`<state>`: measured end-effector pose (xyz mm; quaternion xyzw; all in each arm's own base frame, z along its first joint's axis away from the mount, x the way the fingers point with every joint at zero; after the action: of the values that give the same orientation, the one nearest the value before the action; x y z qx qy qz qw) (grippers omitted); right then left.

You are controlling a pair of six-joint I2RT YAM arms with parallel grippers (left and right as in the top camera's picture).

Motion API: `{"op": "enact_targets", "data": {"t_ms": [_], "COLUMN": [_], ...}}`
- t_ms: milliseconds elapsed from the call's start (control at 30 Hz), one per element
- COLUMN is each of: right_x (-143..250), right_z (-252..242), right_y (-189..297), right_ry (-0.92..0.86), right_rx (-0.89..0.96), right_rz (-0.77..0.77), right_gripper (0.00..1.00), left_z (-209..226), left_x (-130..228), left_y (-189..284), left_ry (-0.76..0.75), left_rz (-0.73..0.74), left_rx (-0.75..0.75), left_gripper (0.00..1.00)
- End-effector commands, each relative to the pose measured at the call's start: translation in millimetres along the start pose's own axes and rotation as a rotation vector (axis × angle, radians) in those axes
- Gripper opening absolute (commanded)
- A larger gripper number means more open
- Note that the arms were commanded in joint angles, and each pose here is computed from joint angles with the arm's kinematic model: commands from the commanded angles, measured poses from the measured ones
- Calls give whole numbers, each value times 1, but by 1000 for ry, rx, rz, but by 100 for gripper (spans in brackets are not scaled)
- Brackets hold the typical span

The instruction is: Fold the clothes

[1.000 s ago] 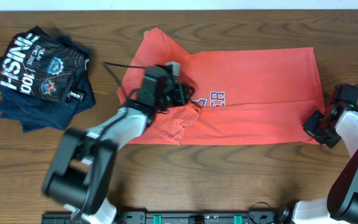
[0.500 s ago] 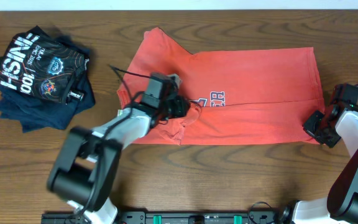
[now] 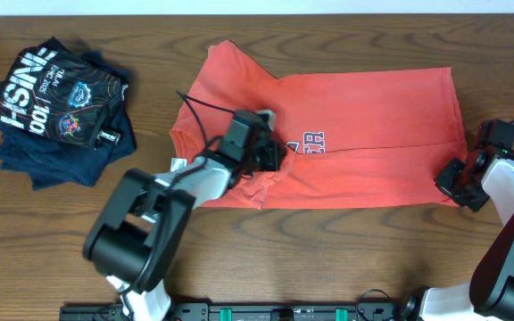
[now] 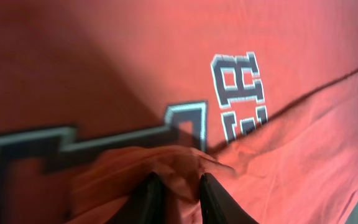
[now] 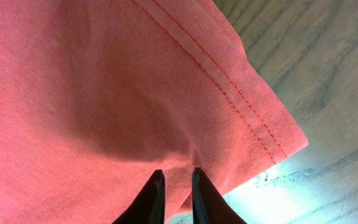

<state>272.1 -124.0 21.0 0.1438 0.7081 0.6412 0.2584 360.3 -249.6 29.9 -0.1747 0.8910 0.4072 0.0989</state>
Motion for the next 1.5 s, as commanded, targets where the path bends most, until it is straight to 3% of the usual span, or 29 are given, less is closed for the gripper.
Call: {"op": "enact_targets", "data": {"t_ms": [0, 200, 333, 600, 900, 1067, 1200, 1467], "right_x": [-10, -19, -21, -27, -18, -4, 11, 52], "right_z": [-1, 10, 19, 37, 34, 29, 26, -18], "right_y": [8, 9, 10, 13, -1, -18, -24, -20], "right_ry": [3, 88, 115, 225, 224, 221, 214, 74], "right_rx": [-6, -69, -119, -222, -205, -181, -170, 69], "right_rz": [-37, -78, -85, -128, -100, -28, 42, 230], "right_gripper": [15, 19, 24, 30, 46, 44, 35, 30], "left_z": [-8, -1, 23, 129, 181, 197, 203, 201], "left_x": [-41, -68, -65, -17, 16, 40, 61, 97], "left_y": [37, 81, 90, 107, 106, 119, 136, 161], "left_ry": [-19, -10, 2, 121, 235, 312, 371, 468], "left_rz": [-120, -198, -172, -25, 114, 213, 304, 459], "left_rx": [24, 4, -74, -558, -682, -745, -793, -865], "left_gripper": [25, 48, 49, 48, 48, 48, 48, 49]}}
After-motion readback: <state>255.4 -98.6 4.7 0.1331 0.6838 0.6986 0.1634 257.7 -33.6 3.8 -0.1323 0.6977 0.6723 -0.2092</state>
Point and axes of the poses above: each gripper's point midway between its finger pads, its own y axis back along the fingers, its own z axis along the line the jaws close on, x = y × z, the point moved 1 cm from there along y, back along the fingers, and after that the axes turned 12 degrees about y, right-handed, at the moved point
